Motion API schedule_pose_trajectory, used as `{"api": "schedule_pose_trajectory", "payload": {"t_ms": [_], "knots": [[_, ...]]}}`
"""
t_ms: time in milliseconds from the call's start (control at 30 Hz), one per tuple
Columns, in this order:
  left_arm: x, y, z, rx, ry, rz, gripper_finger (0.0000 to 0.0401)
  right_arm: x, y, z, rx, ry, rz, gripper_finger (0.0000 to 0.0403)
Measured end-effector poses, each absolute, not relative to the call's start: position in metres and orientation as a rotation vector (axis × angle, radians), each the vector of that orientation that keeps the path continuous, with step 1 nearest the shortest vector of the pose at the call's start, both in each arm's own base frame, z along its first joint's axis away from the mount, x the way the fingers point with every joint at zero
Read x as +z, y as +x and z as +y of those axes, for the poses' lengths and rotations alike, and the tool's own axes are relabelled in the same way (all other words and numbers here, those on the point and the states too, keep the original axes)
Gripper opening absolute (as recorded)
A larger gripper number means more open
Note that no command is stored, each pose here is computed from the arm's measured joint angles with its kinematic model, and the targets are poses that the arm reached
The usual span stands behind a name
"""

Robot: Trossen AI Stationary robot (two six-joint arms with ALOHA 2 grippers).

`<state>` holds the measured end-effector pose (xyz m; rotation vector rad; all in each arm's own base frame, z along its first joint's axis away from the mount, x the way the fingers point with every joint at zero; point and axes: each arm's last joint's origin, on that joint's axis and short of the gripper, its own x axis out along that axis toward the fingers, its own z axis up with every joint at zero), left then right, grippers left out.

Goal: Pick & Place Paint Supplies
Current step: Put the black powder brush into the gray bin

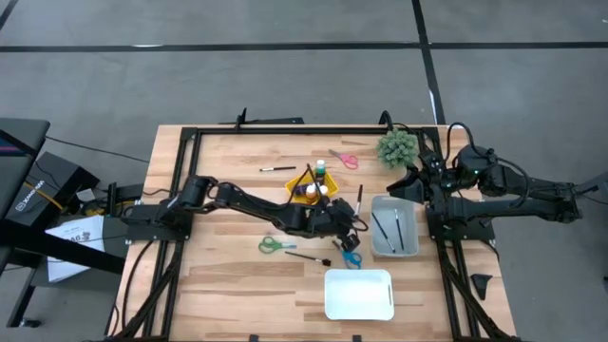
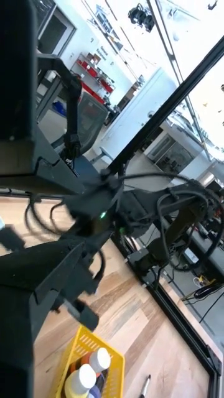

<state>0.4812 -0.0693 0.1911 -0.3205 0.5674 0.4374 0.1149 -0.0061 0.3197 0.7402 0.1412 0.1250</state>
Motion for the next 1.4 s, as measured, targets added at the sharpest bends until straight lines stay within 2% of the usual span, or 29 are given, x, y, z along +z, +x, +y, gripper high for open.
{"api": "schedule_pose_trajectory", "payload": {"t_ms": [133, 367, 700, 1133, 1400], "knots": [[0.214, 0.477, -0.075, 0.388, -0.330, 0.522, 0.0000, 0.320, 0.115, -0.006, 0.125, 0.733, 0.141, 0.0123], [0.232, 0.484, -0.094, 0.149, -0.339, 0.395, 0.0000, 0.320, 0.115, -0.006, 0.127, 0.715, 0.138, 0.0123], [0.223, 0.491, -0.101, 0.038, -0.374, 0.366, 0.0000, 0.322, 0.115, -0.006, 0.139, 0.691, 0.117, 0.0123], [0.211, 0.503, -0.072, 0.096, -0.391, 0.322, 0.0000, 0.322, 0.115, -0.006, 0.148, 0.688, 0.115, 0.0123], [0.188, 0.516, -0.069, 0.031, -0.408, 0.365, 0.0000, 0.322, 0.115, -0.006, 0.148, 0.676, 0.116, 0.0123]]}}
